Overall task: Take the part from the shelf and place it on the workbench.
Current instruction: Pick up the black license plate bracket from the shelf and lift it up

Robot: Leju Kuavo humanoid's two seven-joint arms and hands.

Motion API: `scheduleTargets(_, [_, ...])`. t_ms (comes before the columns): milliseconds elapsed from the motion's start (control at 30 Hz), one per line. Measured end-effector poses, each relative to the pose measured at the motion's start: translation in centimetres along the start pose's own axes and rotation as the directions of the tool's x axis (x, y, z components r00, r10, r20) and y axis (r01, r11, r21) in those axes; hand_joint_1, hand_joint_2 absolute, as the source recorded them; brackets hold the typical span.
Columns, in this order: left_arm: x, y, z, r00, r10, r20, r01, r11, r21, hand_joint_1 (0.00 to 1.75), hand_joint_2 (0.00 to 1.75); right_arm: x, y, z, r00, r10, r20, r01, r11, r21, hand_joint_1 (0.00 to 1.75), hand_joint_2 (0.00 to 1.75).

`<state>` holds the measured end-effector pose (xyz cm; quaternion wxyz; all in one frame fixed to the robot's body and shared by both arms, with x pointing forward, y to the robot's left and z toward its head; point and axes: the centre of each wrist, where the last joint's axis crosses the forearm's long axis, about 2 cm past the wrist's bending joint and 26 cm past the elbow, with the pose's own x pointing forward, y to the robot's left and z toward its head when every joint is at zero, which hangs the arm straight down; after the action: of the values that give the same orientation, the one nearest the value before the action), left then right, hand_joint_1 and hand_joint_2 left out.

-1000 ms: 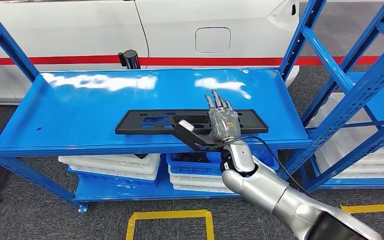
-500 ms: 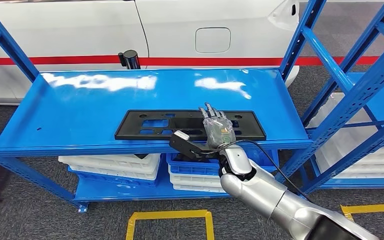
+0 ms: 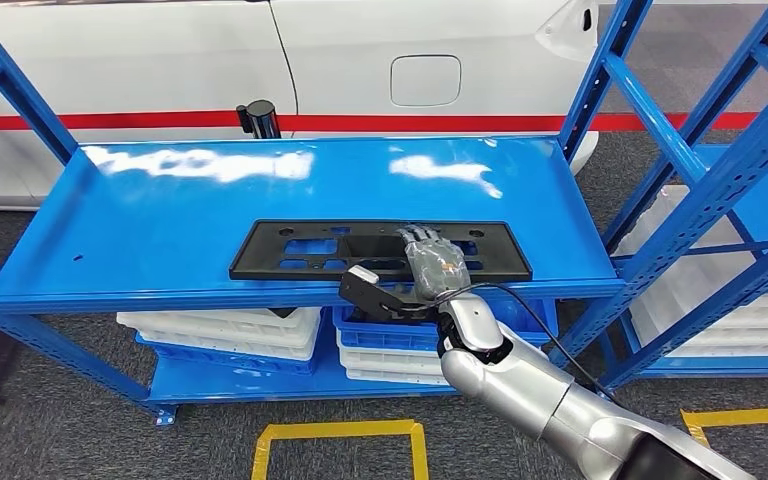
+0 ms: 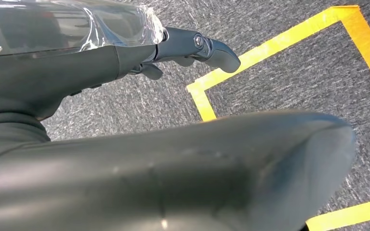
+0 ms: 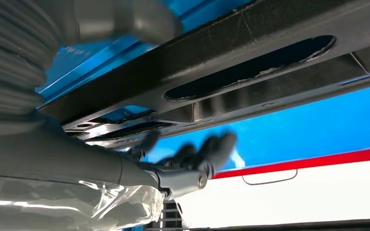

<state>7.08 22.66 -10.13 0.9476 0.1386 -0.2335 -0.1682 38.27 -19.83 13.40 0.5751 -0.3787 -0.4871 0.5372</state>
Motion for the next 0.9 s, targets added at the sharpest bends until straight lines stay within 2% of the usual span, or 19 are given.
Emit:
scheduleTargets(400, [0.0, 0.0, 0.0, 0.998, 0.026, 0.05, -0.026, 1.0, -0.007, 0.0, 0.0, -0.4, 0.0, 0.0, 1.0, -0.001, 0.006, 0.001, 1.0, -0.024, 1.75, 1.75])
scheduleTargets(533, [0.0, 0.0, 0.0, 0.995, 0.029, 0.092, -0.027, 0.999, -0.018, 0.0, 1.75, -0.6, 0.0, 0.0, 1.0, 0.001, 0.005, -0.001, 1.0, -0.025, 1.75, 1.75])
scheduleTargets(733, [0.1, 0.0, 0.0, 0.989, 0.033, 0.145, -0.028, 0.999, -0.036, 0.0, 1.75, -0.9, -0.2, 0.0, 1.0, -0.001, 0.006, 0.001, 1.0, -0.027, 1.75, 1.75])
scheduleTargets(900, [0.5, 0.2, -0.2, 0.989, 0.03, 0.147, -0.03, 1.0, -0.007, 0.0, 1.75, -1.1, -0.5, 0.0, 1.0, -0.012, 0.008, 0.012, 0.999, -0.052, 1.75, 1.75])
